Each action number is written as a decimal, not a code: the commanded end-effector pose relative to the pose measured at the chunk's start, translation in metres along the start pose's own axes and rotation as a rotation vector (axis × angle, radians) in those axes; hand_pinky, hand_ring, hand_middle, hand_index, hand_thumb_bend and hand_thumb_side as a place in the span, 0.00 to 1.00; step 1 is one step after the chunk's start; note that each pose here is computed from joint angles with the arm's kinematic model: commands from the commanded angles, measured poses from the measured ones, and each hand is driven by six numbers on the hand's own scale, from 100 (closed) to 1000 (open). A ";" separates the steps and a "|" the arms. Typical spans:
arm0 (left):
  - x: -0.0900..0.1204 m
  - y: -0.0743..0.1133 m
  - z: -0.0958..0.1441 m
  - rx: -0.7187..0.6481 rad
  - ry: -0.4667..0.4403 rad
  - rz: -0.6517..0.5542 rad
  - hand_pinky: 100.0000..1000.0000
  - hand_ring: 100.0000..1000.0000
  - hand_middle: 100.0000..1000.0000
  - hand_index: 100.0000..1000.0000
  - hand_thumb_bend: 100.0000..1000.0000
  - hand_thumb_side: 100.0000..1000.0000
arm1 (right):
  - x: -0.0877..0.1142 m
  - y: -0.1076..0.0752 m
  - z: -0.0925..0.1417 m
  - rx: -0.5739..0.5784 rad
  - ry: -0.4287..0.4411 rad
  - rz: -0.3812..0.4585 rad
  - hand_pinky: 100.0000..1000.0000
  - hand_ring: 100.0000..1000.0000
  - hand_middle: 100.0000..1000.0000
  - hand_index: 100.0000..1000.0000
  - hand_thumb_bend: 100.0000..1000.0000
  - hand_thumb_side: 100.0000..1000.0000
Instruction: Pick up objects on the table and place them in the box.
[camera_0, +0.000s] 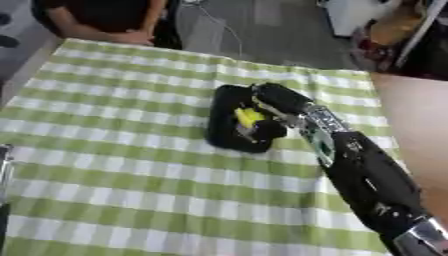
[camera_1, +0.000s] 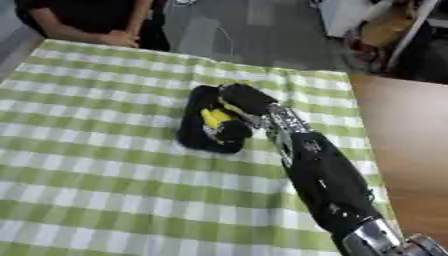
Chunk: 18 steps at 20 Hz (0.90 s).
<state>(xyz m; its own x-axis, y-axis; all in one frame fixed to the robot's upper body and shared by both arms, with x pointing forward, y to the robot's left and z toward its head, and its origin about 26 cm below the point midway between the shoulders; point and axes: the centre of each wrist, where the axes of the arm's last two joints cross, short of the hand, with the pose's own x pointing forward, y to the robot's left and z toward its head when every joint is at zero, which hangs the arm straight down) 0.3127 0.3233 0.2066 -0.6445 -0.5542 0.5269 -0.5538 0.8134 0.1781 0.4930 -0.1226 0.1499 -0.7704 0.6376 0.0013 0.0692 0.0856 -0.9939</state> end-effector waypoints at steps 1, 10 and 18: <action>0.007 0.001 -0.007 0.001 -0.035 0.011 0.47 0.59 0.75 0.85 0.22 0.82 | 0.003 -0.024 -0.010 -0.070 -0.001 0.032 0.00 0.07 0.20 0.37 0.04 0.73; 0.015 -0.008 -0.013 -0.008 -0.063 0.058 0.47 0.59 0.75 0.85 0.21 0.82 | 0.013 -0.041 -0.024 -0.151 0.042 0.054 0.00 0.07 0.20 0.37 0.05 0.74; 0.017 -0.010 -0.015 -0.018 -0.071 0.068 0.47 0.59 0.75 0.85 0.21 0.82 | 0.010 -0.035 -0.021 -0.143 0.067 0.051 0.00 0.07 0.20 0.37 0.06 0.76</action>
<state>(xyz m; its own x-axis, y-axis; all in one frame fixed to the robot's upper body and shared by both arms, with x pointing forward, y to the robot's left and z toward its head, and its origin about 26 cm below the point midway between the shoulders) 0.3171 0.3108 0.2153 -0.6924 -0.5098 0.5106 -0.5059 0.8476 0.1601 0.4945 -0.1028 0.1735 -0.7232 0.6905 -0.0173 0.1694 0.1530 -0.9736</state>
